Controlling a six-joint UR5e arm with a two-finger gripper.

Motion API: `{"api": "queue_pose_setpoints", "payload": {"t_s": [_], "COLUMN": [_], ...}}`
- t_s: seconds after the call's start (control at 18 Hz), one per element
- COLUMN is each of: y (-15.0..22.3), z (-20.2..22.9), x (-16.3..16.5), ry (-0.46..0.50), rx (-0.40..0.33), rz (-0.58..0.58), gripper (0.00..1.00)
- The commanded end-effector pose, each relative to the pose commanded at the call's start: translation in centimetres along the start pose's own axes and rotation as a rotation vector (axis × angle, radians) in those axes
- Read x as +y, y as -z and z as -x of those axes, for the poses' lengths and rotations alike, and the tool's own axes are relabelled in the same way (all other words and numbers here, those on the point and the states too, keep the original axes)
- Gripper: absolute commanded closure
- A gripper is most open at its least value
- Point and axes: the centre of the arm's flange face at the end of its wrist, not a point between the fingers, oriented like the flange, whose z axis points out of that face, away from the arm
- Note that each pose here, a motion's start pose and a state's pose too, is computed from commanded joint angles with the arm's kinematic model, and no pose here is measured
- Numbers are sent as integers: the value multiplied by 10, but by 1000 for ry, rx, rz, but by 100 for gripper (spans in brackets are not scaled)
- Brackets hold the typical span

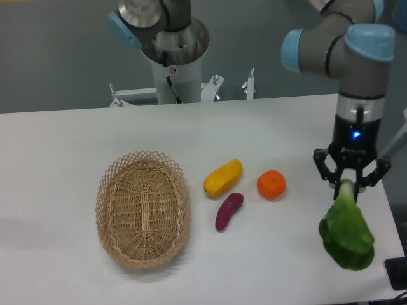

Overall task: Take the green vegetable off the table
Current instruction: 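Lift the grasped bok choy up off the table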

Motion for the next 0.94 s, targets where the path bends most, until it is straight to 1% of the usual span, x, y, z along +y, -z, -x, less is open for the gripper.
{"api": "queue_pose_setpoints", "payload": {"t_s": [0.28, 0.39, 0.94], "y": [3, 2, 1], "z": [1, -1, -2], "x": [3, 3, 3], "ry": [5, 1, -7], "rx": [-3, -1, 1], "rz": [0, 0, 2], "gripper": [68, 70, 70]}}
